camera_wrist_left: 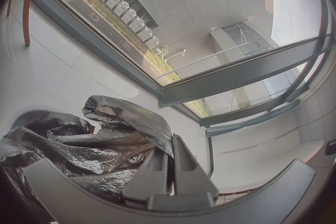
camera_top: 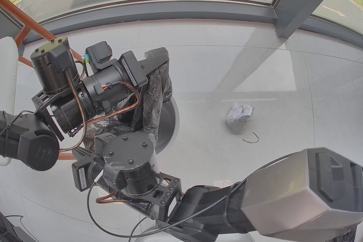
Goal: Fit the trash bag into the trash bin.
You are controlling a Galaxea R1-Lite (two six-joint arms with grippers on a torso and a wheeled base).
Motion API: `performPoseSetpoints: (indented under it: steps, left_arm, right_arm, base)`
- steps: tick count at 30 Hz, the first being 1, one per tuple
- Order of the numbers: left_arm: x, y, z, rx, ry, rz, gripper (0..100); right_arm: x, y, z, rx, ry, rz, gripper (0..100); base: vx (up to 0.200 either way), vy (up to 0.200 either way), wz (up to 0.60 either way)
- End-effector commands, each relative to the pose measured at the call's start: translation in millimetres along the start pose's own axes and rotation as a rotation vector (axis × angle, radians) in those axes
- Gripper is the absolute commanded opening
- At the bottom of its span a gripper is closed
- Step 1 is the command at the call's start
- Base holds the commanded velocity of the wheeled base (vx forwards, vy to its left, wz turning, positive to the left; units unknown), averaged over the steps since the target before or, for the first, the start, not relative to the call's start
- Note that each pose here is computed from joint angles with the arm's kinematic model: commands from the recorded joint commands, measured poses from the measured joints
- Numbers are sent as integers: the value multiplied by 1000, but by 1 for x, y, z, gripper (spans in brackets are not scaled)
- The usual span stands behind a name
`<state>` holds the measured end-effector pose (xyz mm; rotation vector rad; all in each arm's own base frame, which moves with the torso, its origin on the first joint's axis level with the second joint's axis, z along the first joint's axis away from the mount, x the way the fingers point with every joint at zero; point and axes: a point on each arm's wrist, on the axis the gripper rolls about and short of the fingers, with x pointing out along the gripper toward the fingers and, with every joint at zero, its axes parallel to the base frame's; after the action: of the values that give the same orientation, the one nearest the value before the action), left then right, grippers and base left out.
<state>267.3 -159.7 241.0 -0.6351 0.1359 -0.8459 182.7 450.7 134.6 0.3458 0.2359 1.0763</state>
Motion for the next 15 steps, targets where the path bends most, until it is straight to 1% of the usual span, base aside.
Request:
performPoseSetpoints:
  steps: [1,4,7,9,11,15]
  left_arm:
    - [1,1,-1,-2,3,1,0]
    - [1,1,-1,-2,3,1,0]
    - [1,0,-1,-1,2,0,0]
    - [1,0,0,0,0,-2,0]
    - [1,0,1,1,-3,-3,0]
    - [1,0,0,0,-2,-2,0]
  right_arm:
    - [11,-2,-7,-1,15,-7,0]
    - [14,-9,-11,-11,19,-33,0]
    - [16,-19,-15,-40,20,-66,0]
    - [19,-36,-14,-95,7,-130,0]
    - [21,-48,-15,-116,2,-161,0]
    - [23,-65,-5,-123,-24,-210,0]
  base:
    - [0,0,0]
    - [0,0,0]
    - [0,0,0]
    - [0,0,0]
    - [0,0,0]
    - [0,0,0]
